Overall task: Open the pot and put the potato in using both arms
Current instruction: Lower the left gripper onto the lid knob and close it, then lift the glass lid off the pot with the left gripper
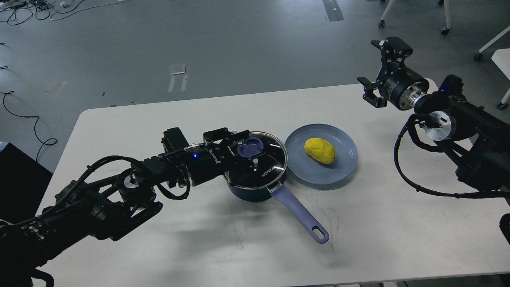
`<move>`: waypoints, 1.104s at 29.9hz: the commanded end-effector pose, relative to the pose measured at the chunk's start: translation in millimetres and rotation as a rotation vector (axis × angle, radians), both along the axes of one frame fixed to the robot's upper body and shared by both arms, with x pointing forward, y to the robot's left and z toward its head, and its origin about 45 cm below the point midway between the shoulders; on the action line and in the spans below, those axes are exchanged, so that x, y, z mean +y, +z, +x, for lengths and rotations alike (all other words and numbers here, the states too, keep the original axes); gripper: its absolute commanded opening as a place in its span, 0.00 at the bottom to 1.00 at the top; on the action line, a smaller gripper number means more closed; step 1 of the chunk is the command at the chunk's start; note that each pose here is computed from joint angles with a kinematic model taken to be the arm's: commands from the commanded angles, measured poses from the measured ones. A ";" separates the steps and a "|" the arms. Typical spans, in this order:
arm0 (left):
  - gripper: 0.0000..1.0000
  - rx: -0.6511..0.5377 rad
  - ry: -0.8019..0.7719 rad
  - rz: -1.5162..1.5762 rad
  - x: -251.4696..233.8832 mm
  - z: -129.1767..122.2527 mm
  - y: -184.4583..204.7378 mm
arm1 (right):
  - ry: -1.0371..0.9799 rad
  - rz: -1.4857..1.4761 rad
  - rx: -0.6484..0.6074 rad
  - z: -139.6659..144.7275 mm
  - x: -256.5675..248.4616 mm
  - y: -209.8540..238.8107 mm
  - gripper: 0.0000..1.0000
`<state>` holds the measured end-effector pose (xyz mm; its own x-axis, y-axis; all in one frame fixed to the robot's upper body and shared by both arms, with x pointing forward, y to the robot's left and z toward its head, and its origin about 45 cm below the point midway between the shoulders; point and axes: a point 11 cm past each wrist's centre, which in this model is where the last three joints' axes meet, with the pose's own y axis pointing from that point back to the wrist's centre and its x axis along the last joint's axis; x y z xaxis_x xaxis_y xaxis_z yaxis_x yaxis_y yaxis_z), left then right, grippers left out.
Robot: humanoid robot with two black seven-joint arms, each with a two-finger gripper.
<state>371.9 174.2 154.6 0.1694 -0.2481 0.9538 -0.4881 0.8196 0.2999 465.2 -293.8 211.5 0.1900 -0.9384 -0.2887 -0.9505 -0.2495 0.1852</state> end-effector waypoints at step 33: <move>0.40 -0.030 -0.013 -0.042 3.7 12.8 28.4 | -0.010 -0.004 0.011 -0.4 -2.7 -4.5 1.00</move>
<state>374.7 173.9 168.5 0.1547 -0.2266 0.9616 -0.4643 0.8425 0.2732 464.8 -297.5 207.3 0.1769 -0.9418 -0.2859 -0.9512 -0.2382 0.1961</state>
